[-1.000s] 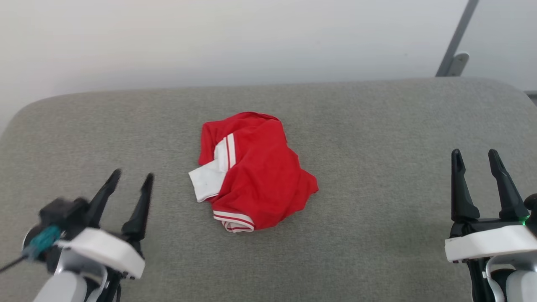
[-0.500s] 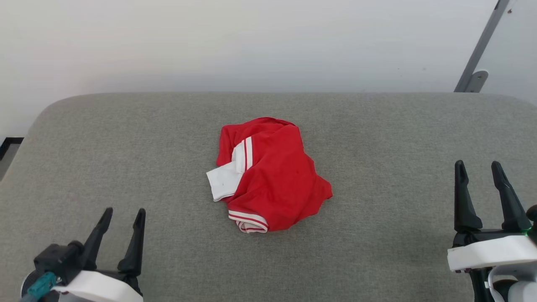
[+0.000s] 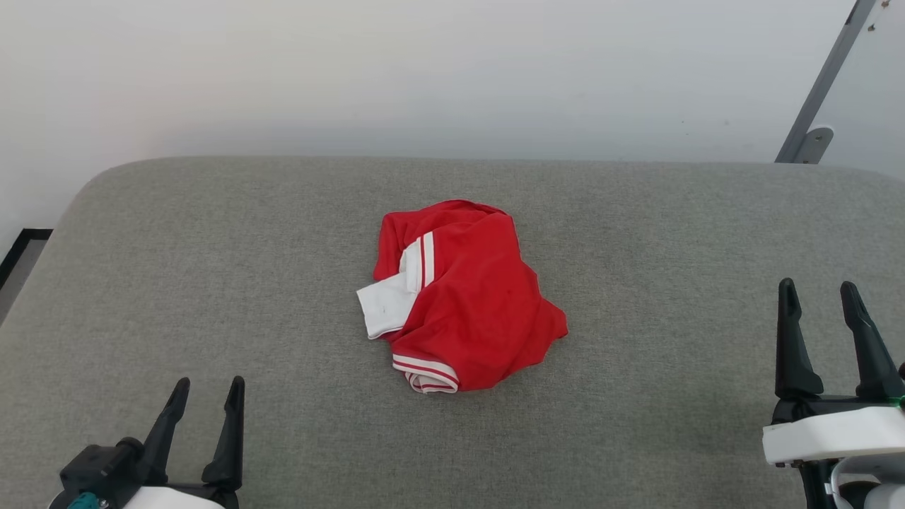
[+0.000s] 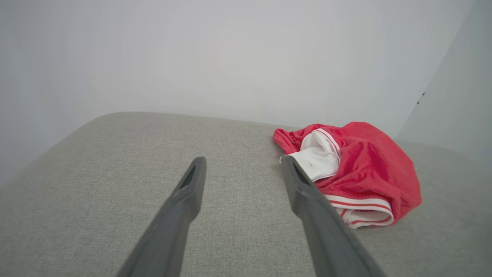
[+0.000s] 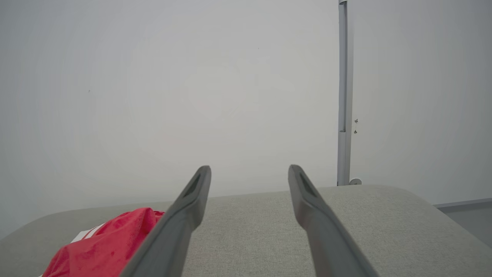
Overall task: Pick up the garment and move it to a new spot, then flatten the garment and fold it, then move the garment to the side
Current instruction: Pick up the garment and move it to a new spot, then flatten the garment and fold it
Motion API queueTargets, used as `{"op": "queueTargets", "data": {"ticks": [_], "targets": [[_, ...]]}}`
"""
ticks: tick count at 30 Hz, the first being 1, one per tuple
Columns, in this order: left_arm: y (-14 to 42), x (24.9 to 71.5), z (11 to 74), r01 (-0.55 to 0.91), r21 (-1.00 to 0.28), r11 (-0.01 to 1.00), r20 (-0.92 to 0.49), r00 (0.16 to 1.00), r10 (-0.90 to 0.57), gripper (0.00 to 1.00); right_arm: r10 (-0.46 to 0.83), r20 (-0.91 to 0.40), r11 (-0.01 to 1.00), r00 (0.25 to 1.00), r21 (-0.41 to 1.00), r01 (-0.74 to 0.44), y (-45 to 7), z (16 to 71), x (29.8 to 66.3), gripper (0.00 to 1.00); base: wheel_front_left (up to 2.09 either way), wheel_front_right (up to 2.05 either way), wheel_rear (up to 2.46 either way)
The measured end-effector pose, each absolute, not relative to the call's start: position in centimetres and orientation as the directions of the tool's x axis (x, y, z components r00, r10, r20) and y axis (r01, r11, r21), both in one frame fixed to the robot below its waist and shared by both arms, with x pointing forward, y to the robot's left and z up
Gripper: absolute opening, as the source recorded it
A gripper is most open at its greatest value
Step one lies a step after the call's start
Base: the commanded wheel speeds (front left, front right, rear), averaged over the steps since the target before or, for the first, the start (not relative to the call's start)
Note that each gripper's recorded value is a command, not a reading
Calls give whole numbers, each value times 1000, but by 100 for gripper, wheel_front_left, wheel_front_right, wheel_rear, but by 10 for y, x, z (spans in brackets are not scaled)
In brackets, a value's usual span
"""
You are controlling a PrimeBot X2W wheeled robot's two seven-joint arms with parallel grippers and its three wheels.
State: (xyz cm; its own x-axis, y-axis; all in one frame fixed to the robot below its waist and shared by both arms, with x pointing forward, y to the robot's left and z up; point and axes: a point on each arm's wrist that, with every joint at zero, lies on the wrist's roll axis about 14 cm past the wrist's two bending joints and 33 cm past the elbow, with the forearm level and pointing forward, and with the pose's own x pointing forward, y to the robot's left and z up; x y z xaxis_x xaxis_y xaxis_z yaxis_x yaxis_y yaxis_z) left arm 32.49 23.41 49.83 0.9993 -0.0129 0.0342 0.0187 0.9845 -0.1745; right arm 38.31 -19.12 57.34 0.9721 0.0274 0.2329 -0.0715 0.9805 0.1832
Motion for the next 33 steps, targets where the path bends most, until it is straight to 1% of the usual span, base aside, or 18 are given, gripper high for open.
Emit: {"op": "queueTargets", "data": {"ticks": [18, 25, 29, 33], "targets": [[232, 321, 498, -6, -211, 978, 53, 998, 18, 100, 34, 236, 979, 971, 187, -79, -188, 574, 382, 100, 0, 0, 0], [232, 322, 498, -5, -207, 978, 54, 998, 16, 100, 34, 233, 979, 972, 187, -79, -188, 573, 382, 100, 0, 0, 0], [224, 327, 500, 27, -199, 980, 58, 998, -16, 100, 32, 224, 979, 974, 188, -76, -188, 570, 382, 100, 0, 0, 0], [213, 345, 513, 91, -163, 982, 87, 993, -78, 100, 37, 202, 979, 979, 189, -76, -187, 563, 383, 100, 0, 0, 0]]}}
